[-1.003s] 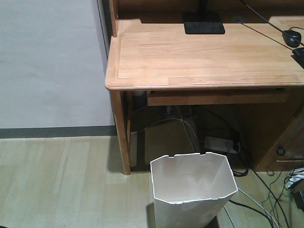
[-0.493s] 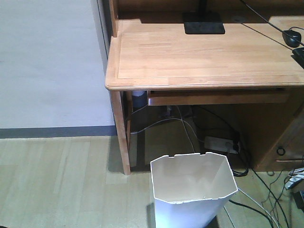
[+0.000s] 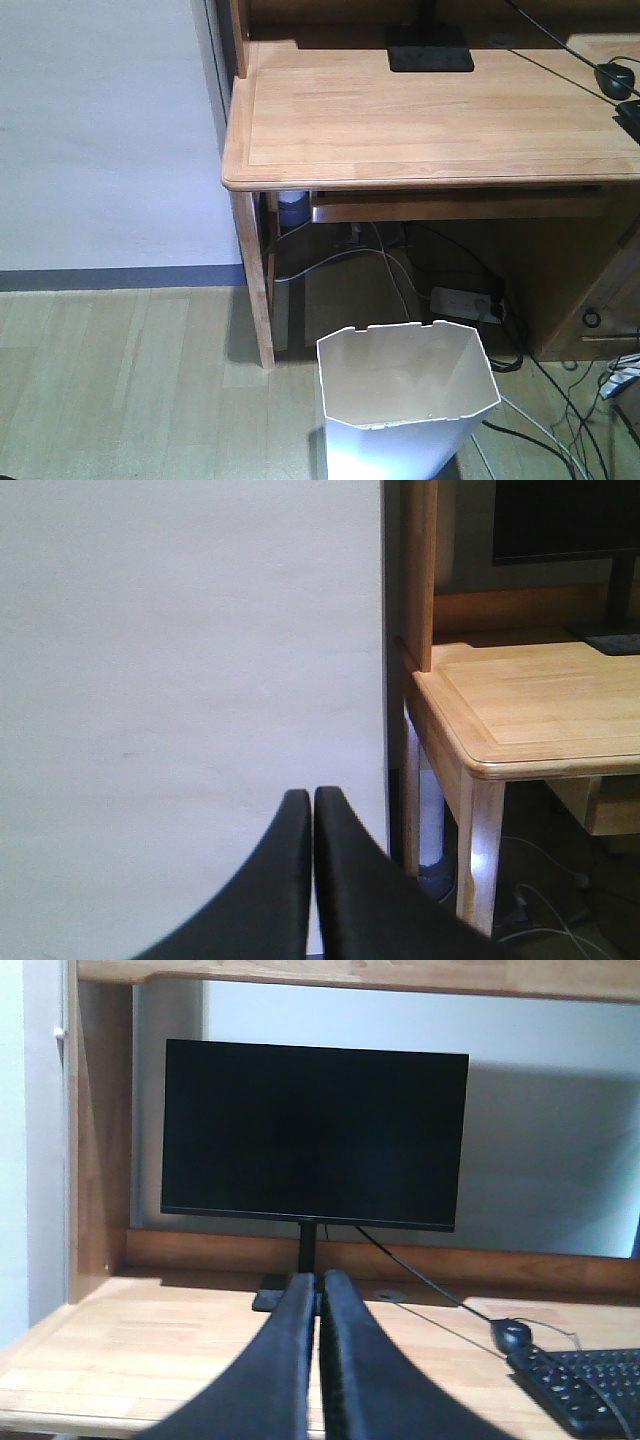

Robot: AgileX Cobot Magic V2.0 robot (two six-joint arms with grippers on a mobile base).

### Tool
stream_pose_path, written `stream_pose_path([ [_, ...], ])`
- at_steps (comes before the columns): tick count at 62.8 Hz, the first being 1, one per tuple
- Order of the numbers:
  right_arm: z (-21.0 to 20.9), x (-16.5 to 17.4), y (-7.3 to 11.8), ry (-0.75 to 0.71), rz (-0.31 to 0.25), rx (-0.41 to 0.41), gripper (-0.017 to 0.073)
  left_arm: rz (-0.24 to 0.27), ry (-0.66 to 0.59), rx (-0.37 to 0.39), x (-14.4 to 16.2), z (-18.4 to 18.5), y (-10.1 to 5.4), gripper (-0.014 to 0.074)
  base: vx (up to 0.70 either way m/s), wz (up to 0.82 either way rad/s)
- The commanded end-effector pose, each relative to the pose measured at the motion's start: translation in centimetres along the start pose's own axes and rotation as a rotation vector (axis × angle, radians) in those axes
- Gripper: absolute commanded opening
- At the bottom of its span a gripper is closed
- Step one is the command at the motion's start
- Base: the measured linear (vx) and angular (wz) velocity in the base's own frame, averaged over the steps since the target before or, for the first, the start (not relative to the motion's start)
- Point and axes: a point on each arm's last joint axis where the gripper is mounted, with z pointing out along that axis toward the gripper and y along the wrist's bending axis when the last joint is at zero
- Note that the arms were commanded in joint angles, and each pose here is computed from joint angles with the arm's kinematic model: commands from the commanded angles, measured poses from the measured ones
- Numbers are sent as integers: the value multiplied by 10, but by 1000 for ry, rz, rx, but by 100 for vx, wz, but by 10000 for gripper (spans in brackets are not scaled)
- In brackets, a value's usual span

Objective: Move trash bin to bedside with robot

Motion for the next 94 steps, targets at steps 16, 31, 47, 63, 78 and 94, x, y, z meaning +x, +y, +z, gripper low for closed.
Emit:
stream_pose_path([
  [16,67,-42,-2,327,-40,-19,-9,-6,-102,5,-15,-2,-1,-6,0,0],
  [31,90,-19,-1,521,-25,-29,-9,-6,-102,5,-15,-2,-1,-6,0,0],
  [47,96,-9,-1,583,-33,-33,33,-6,-102,5,-15,-2,-1,-6,0,0],
  [63,96,-8,-1,590,-37,-33,338,-6,-102,5,-15,-2,-1,-6,0,0],
  [78,96,-9,-1,584,-32,-33,591,-6,-102,5,-15,-2,-1,-6,0,0],
  [94,113,-27,-1,556,4,-24,585,-6,-102,5,-15,-2,-1,-6,0,0],
])
